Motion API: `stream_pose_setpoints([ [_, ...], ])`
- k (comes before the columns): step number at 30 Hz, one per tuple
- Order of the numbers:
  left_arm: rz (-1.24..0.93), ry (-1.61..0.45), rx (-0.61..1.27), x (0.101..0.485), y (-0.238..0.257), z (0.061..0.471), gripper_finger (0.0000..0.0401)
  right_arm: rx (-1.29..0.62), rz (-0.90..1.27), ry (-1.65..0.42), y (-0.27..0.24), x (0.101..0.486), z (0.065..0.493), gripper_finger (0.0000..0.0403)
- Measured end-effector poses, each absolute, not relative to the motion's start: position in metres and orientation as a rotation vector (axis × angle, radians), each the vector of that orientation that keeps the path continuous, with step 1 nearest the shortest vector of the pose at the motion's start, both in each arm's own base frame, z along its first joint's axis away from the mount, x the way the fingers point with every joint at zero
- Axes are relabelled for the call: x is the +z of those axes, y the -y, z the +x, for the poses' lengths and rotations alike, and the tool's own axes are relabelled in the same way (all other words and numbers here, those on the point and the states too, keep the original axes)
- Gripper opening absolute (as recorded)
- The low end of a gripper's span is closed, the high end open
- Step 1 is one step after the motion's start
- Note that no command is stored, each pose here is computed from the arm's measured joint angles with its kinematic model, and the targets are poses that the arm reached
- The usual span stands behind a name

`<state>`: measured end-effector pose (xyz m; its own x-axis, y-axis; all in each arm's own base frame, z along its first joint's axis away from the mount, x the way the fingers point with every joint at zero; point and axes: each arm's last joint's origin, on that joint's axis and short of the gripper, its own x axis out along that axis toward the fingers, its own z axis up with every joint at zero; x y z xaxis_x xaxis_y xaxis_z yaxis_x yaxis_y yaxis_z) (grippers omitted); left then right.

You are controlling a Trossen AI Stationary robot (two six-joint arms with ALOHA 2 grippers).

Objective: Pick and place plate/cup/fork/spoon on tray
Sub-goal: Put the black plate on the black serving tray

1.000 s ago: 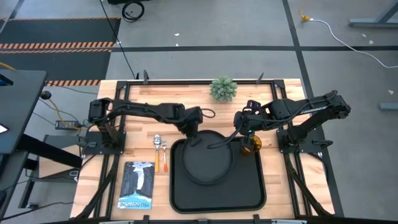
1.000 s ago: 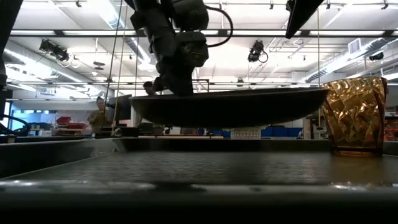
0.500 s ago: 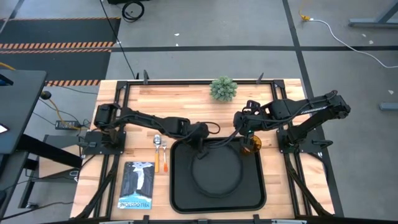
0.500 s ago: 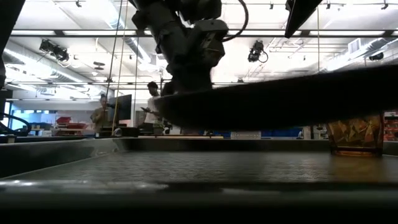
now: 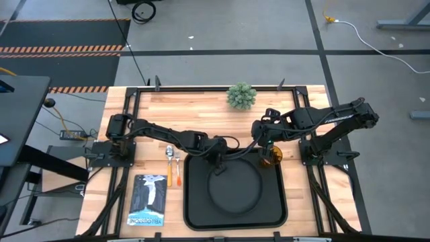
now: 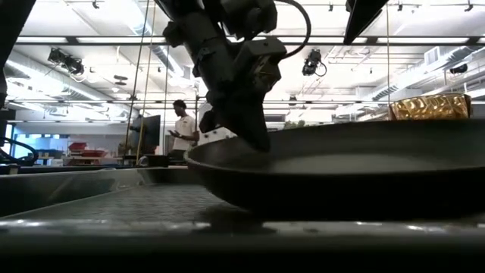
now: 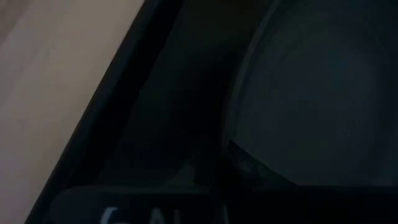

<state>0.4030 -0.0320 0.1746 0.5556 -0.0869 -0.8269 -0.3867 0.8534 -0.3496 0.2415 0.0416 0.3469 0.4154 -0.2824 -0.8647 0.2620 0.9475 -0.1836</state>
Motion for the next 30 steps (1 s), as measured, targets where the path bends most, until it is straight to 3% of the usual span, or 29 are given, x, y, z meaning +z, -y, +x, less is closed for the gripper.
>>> stream_pose_setpoints([
  [10,-0.520,-0.979,0.175,0.1736,0.0324,0.4034,0.0024,-0.342,-0.020,-1.088,-0.0416,0.3470,0.2417,0.0153],
  [18,-0.517,-0.979,0.175,0.1736,0.0322,0.4034,0.0073,-0.342,-0.020,-1.088,-0.0416,0.3470,0.2417,0.0153],
  [26,-0.433,-0.942,0.123,0.1770,0.0297,0.4061,0.0106,-0.343,-0.017,-1.087,-0.0416,0.3470,0.2417,0.0153],
  [30,-0.276,-0.945,0.050,0.1805,0.0299,0.4074,0.0107,-0.343,-0.017,-1.087,-0.0416,0.3469,0.2417,0.0153],
])
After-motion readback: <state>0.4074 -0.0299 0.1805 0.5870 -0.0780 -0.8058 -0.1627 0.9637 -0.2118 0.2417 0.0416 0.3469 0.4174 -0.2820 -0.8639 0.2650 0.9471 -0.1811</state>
